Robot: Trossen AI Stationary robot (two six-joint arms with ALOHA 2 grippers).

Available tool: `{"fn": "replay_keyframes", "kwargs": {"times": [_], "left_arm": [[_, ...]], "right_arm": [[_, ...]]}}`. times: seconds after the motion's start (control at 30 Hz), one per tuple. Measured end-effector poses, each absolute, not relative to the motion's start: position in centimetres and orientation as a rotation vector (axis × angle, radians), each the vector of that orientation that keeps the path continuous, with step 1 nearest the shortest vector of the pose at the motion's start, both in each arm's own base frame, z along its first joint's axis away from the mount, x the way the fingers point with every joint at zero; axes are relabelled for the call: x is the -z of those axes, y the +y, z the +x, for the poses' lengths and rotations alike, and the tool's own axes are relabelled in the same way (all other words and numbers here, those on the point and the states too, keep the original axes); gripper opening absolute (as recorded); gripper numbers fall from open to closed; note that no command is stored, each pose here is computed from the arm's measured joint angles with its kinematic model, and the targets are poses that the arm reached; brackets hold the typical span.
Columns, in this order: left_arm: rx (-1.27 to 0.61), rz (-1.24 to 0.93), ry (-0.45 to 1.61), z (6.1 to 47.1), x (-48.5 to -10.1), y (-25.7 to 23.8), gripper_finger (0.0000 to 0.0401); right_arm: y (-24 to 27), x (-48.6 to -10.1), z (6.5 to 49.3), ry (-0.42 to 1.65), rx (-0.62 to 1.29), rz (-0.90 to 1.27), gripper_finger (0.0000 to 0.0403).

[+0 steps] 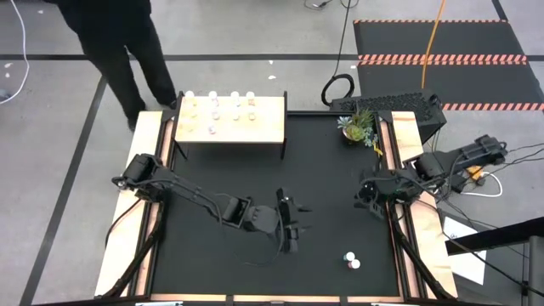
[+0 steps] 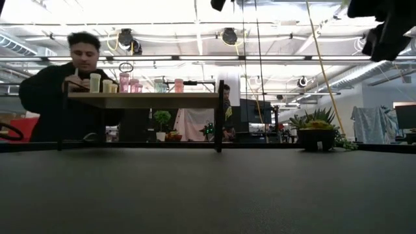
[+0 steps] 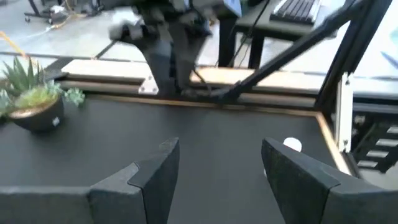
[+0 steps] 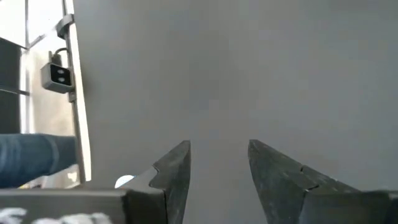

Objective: Pick and place medicine bottles onto shelf by color
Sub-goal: Put the blue medicine bottle aligned with the other blue medicine bottle on the shelf

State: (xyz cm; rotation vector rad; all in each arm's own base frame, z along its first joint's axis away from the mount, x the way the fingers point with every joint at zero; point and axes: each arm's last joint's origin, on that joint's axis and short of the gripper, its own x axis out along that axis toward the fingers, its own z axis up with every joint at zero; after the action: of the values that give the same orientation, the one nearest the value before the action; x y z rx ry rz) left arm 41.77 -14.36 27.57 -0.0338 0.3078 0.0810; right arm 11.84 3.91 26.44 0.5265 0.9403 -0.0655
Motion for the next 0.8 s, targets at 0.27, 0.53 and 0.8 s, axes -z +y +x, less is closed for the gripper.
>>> {"fn": "replay_keyframes", "kwargs": {"times": [0.27,0.53,0.8], "left_arm": [[0.034,-0.033,0.282,42.3,-28.0,-13.6,0.0227],[0.182,-0.131,0.304,42.3,-28.0,-13.7,0.0227],[0.217,-0.046,0.342,42.2,-26.5,-15.5,0.0227]], "right_arm": [[6.6,-26.7,12.0,0.885,0.062,0.661,0.0132],[10.6,-25.0,13.6,0.969,0.123,0.799,0.0125],[14.1,-23.0,12.7,1.259,0.173,0.959,0.0125]]}}
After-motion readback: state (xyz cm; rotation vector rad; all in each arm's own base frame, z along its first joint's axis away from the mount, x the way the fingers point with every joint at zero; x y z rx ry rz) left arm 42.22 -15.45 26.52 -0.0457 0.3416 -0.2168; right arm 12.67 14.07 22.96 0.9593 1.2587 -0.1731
